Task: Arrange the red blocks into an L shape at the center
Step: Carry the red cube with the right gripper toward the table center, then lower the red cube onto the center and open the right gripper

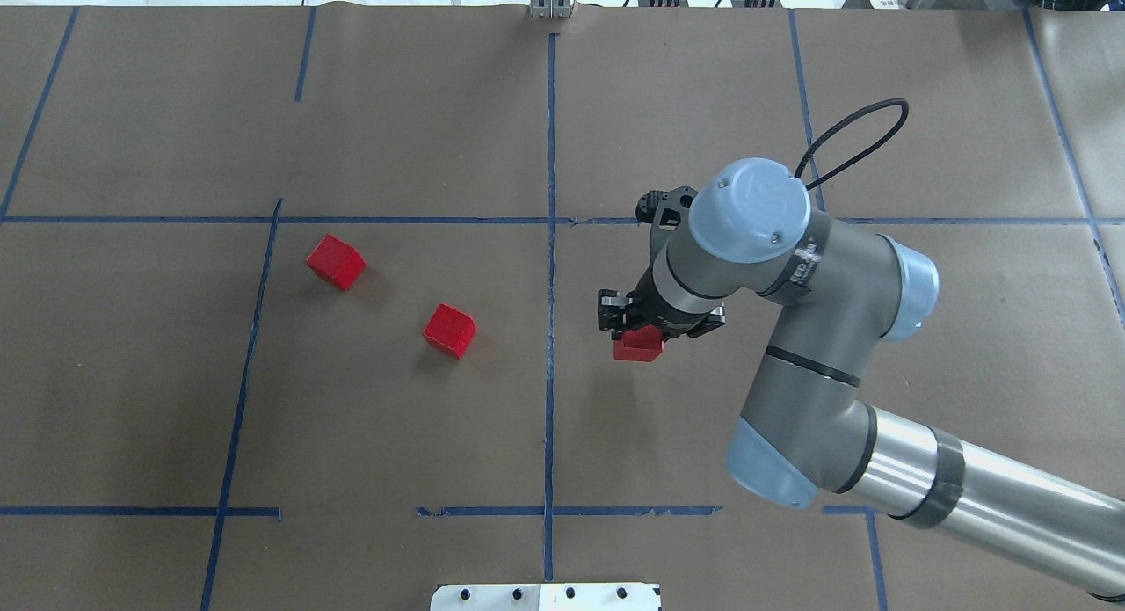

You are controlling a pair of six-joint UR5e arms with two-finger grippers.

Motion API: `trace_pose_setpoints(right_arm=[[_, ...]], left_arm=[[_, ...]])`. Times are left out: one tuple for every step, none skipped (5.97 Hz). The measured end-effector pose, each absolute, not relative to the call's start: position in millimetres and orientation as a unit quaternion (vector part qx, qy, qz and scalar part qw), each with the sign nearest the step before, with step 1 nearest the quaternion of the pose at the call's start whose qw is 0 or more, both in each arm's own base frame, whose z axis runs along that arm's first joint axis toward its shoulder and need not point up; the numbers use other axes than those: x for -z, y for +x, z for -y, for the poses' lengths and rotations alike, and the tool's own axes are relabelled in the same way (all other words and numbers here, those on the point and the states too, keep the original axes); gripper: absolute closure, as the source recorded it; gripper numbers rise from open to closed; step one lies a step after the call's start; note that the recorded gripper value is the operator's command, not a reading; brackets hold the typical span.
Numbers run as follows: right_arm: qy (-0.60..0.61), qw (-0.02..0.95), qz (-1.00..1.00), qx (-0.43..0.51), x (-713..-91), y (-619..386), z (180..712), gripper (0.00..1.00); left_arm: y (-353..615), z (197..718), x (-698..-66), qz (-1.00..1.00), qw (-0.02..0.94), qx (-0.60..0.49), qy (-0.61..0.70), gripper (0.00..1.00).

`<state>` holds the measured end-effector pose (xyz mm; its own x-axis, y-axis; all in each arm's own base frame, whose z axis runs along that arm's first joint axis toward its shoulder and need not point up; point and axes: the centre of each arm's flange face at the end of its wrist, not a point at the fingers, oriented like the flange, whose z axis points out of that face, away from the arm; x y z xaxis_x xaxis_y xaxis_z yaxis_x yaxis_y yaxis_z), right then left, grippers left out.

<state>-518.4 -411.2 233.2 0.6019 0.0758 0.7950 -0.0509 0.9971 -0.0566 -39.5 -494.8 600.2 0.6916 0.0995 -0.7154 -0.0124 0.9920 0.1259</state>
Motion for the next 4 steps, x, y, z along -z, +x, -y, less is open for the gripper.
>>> trace_pose_setpoints(right_arm=[[-0.028, 0.895, 0.442, -0.056, -212.2, -550.7, 414.5, 0.99], [-0.039, 0.896, 0.438, -0.067, -199.1, -574.9, 414.6, 1.00], [-0.047, 0.899, 0.431, -0.070, -190.1, -592.7, 413.6, 0.99], [-0.052, 0.903, 0.421, -0.070, -184.2, -605.1, 412.4, 0.98]], left_arm=[[-38.8, 494.8, -599.7, -0.392, 0.918, -0.032, 0.057, 0.00], [-38.3, 495.2, -598.4, -0.391, 0.918, -0.035, 0.059, 0.00], [-38.1, 495.3, -597.5, -0.391, 0.917, -0.037, 0.062, 0.00], [-38.0, 495.2, -597.4, -0.391, 0.917, -0.037, 0.062, 0.00]])
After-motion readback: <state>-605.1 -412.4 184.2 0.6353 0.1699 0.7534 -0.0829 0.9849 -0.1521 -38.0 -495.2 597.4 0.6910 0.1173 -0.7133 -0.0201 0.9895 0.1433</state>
